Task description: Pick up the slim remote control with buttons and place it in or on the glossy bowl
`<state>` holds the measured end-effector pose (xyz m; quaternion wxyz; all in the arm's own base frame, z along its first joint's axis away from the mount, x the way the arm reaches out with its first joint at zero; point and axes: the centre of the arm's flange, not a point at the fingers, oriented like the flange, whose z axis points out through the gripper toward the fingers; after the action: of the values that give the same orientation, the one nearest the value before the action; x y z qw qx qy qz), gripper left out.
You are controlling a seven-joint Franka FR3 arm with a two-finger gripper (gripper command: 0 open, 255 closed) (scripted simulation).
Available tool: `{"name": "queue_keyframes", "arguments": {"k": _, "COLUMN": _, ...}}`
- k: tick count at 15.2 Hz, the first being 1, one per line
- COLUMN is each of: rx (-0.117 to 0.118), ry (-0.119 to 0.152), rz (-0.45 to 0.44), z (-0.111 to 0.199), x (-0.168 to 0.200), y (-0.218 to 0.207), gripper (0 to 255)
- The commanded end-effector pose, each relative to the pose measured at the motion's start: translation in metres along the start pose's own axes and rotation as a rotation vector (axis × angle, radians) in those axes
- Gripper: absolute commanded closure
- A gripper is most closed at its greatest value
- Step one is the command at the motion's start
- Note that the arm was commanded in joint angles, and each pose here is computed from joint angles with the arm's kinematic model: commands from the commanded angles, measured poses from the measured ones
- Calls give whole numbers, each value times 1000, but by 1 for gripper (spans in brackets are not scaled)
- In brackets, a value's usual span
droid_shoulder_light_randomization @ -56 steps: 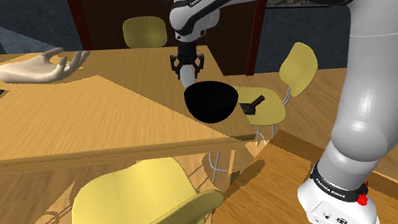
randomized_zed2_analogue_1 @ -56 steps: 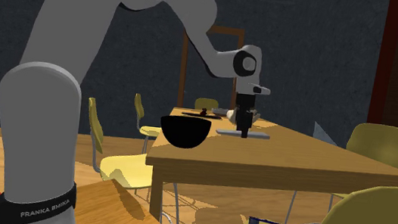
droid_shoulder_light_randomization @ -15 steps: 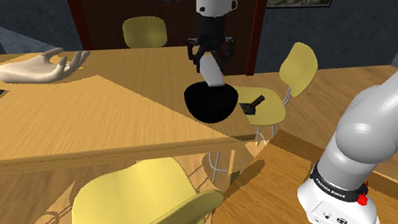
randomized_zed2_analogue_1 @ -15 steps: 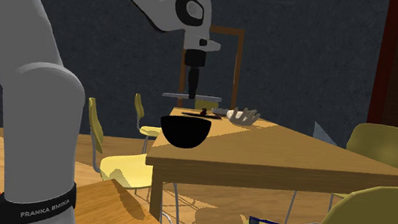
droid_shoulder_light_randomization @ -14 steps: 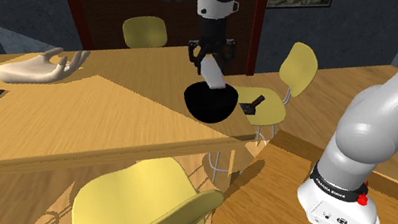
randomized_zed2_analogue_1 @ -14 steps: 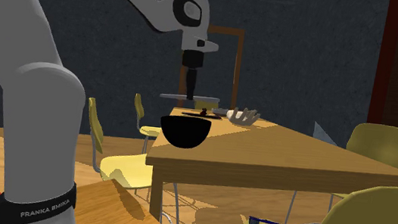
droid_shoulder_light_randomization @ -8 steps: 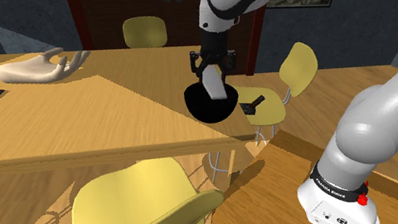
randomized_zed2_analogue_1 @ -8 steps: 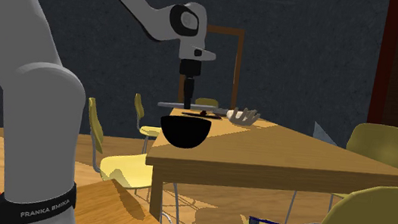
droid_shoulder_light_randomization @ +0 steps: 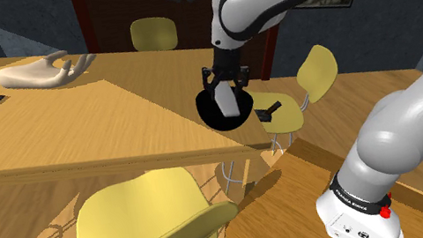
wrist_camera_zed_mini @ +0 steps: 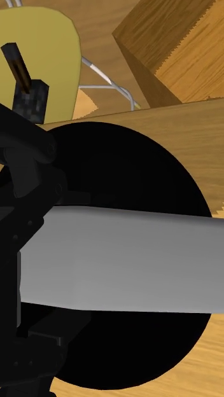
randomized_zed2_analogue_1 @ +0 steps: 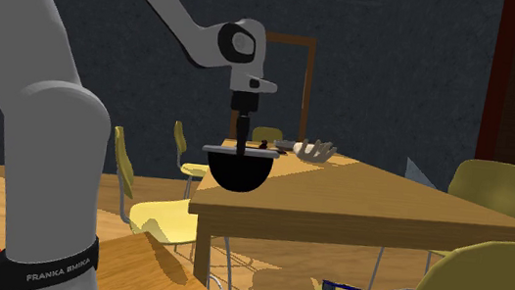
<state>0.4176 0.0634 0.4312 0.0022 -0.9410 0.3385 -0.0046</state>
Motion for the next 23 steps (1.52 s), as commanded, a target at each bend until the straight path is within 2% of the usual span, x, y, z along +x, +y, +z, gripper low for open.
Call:
{"name": "queue_keyframes", "arguments": {"k": 1, "rx": 1, "ry": 1, "rz": 0, "z": 3, "x": 0, "y": 0, "gripper": 255}}
{"name": "queue_keyframes", "arguments": {"k": 6, "rx": 1, "ry": 1, "rz": 0, "z": 3, "x": 0, "y": 0, "gripper": 255}}
{"name": "queue_keyframes", "arguments": {"k": 7, "rx": 1, "ry": 1, "rz": 0, "z": 3, "x": 0, "y": 0, "gripper": 0}}
{"name": "queue_keyframes", "arguments": {"k": 12, "rx": 1, "ry": 1, "rz": 0, "z": 3, "x": 0, "y": 0, "gripper": 0}}
{"name": "queue_keyframes", "arguments": {"k": 16, "rx": 1, "ry": 1, "rz": 0, "z": -47, "x": 0, "y": 0, "gripper": 0}}
{"name": "queue_keyframes", "arguments": {"k": 23, "rx": 1, "ry": 1, "rz": 0, "z": -47, "x": 0, "y": 0, "gripper": 0}}
